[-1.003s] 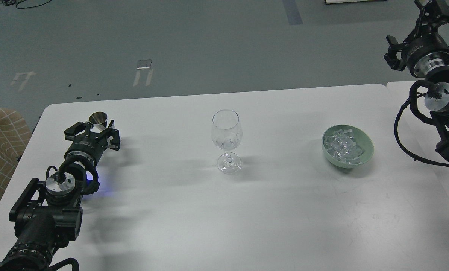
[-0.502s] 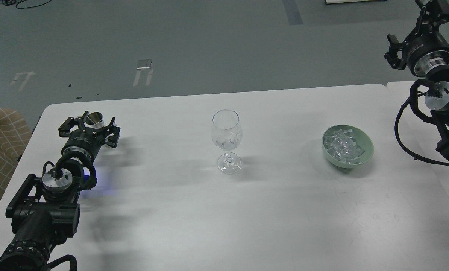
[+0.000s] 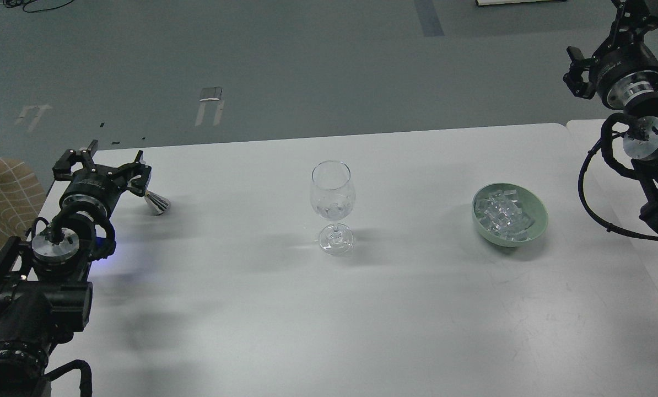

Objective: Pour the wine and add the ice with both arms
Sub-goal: 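Open the left gripper and lift it off the standing jigger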

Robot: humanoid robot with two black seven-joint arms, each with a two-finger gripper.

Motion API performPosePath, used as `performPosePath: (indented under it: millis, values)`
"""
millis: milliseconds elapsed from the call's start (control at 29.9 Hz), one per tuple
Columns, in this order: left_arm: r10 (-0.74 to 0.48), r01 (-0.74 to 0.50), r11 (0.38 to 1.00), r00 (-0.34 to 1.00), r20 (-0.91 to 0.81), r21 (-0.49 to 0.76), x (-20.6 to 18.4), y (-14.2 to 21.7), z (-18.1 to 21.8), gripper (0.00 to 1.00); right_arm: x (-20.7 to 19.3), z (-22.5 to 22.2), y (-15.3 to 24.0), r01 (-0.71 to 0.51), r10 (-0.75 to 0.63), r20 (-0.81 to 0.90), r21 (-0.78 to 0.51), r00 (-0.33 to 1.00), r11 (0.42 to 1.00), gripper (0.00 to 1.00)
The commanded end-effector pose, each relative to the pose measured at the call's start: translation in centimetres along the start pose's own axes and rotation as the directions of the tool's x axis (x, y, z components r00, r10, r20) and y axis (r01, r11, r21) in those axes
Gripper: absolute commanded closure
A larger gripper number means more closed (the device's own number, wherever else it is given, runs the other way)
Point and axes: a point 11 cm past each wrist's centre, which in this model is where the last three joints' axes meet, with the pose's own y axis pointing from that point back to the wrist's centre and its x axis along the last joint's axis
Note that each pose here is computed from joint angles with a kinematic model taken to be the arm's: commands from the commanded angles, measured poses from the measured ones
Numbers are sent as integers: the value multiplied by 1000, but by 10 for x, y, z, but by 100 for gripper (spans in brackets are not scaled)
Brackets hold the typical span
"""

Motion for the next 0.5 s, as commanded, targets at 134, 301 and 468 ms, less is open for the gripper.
performPosePath:
  millis: [134,301,468]
  values:
    - [-148,148,989,988,51,-2,-67,0,12,11,-2,-5,0,9,-9,5,13,1000,1000,0]
    - [-173,173,985,983,57,7,-105,4,7,10,-2,-11,0,14,-15,11,27,1000,1000,0]
    - [-173,173,985,983,68,8,-118,6,6,10,1,-23,1,17,-17,3,48,1000,999,0]
